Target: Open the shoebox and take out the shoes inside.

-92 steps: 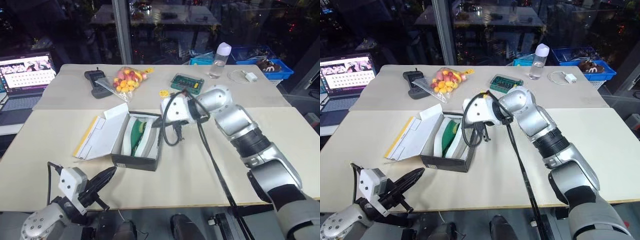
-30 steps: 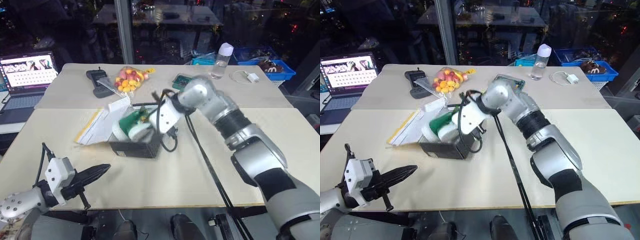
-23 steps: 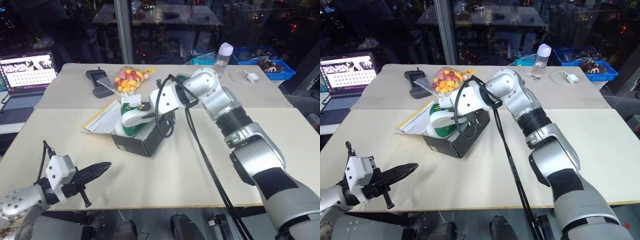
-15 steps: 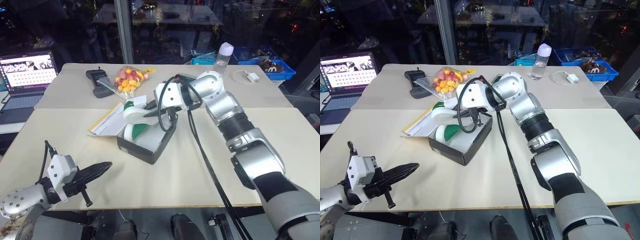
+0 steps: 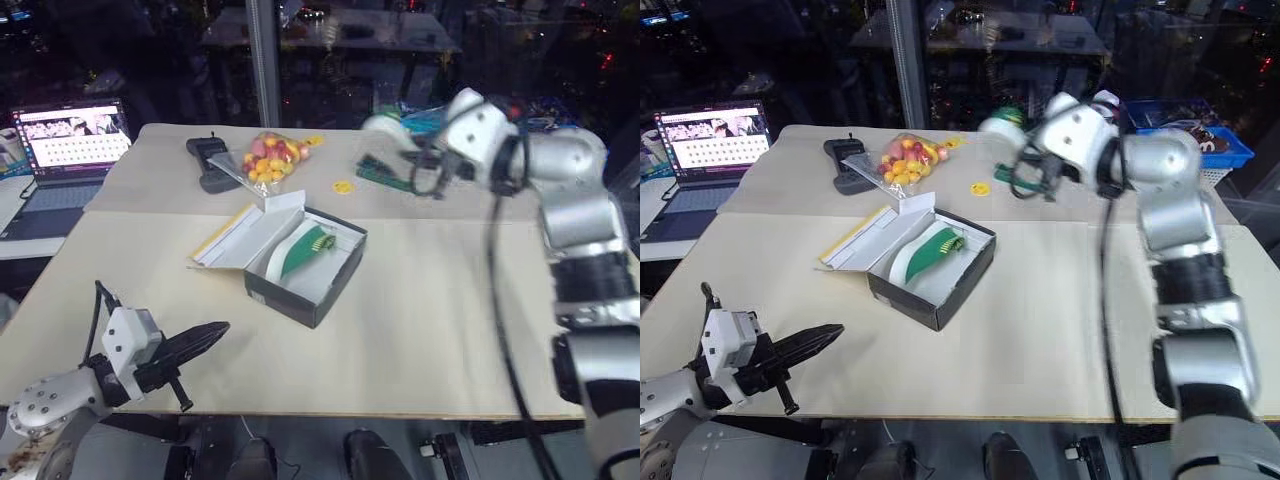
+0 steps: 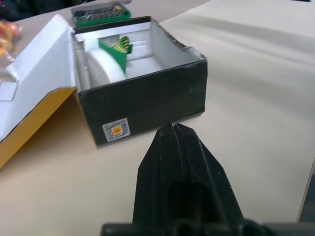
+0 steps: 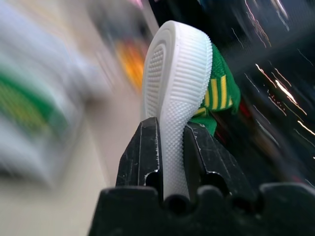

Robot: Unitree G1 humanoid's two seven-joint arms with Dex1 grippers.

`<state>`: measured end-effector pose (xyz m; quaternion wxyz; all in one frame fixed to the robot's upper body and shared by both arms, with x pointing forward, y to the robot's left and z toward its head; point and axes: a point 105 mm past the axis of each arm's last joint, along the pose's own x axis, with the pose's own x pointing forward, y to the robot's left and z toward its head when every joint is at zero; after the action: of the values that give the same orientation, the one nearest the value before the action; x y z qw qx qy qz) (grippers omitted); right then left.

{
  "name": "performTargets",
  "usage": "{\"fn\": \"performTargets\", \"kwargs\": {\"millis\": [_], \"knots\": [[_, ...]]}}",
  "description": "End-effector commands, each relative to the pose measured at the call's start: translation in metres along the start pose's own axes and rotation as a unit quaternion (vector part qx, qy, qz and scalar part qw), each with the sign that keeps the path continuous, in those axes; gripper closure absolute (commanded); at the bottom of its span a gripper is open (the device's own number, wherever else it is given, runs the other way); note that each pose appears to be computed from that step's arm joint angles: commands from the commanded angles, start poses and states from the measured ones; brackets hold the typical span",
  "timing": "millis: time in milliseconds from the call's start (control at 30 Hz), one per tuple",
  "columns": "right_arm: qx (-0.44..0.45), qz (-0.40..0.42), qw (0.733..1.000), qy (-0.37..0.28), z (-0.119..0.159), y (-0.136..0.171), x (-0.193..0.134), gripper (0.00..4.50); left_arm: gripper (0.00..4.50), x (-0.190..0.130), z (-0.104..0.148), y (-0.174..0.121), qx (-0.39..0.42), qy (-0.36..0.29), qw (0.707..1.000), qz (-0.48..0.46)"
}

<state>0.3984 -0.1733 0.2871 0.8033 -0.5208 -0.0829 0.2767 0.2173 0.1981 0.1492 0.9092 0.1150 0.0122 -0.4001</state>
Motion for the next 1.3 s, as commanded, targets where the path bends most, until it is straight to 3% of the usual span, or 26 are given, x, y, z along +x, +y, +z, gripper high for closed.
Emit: {"fn": "performTargets", "kwargs": {"millis": [33,200,400,433,700,733,933,1133,1233,1300], "knots": [[-0.086,-0.055,0.993,0.057,-0.019,0.003,-0.001,4.17,4.50,0.004,0.014,-0.003,0.012,-0.021,1.000,-0.003],[-0.089,0.029,0.989,0.117,-0.056,0.079,0.008,4.17,4.50,0.007,0.014,-0.002,0.012,-0.021,1.000,-0.001],[-0.046,0.082,0.986,0.136,-0.069,0.121,0.009,4.17,4.50,0.009,0.014,-0.002,0.010,-0.022,1.000,-0.002],[-0.039,0.097,0.985,0.135,-0.069,0.129,0.008,3.27,4.50,0.010,0.014,-0.001,0.010,-0.023,1.000,-0.002],[0.015,0.160,0.981,0.111,-0.053,0.143,-0.005,0.75,4.50,0.010,0.016,-0.004,0.007,-0.026,1.000,-0.009],[0.027,0.166,0.980,0.104,-0.050,0.142,-0.007,0.75,4.50,0.010,0.016,-0.004,0.006,-0.025,1.000,-0.011],[0.049,0.202,0.977,0.047,-0.018,0.102,-0.019,0.75,4.50,0.005,0.015,-0.003,0.009,-0.018,1.000,-0.016],[0.010,0.184,0.975,-0.125,0.074,0.046,0.005,0.75,4.50,0.007,0.013,-0.002,0.006,-0.018,1.000,-0.012],[-0.045,0.208,0.961,-0.176,0.107,0.054,0.026,0.75,4.50,0.009,0.013,-0.002,0.006,-0.019,1.000,-0.011],[-0.120,0.242,0.941,-0.204,0.130,0.085,0.048,0.75,4.50,0.009,0.013,0.000,0.005,-0.019,1.000,-0.005]]}}
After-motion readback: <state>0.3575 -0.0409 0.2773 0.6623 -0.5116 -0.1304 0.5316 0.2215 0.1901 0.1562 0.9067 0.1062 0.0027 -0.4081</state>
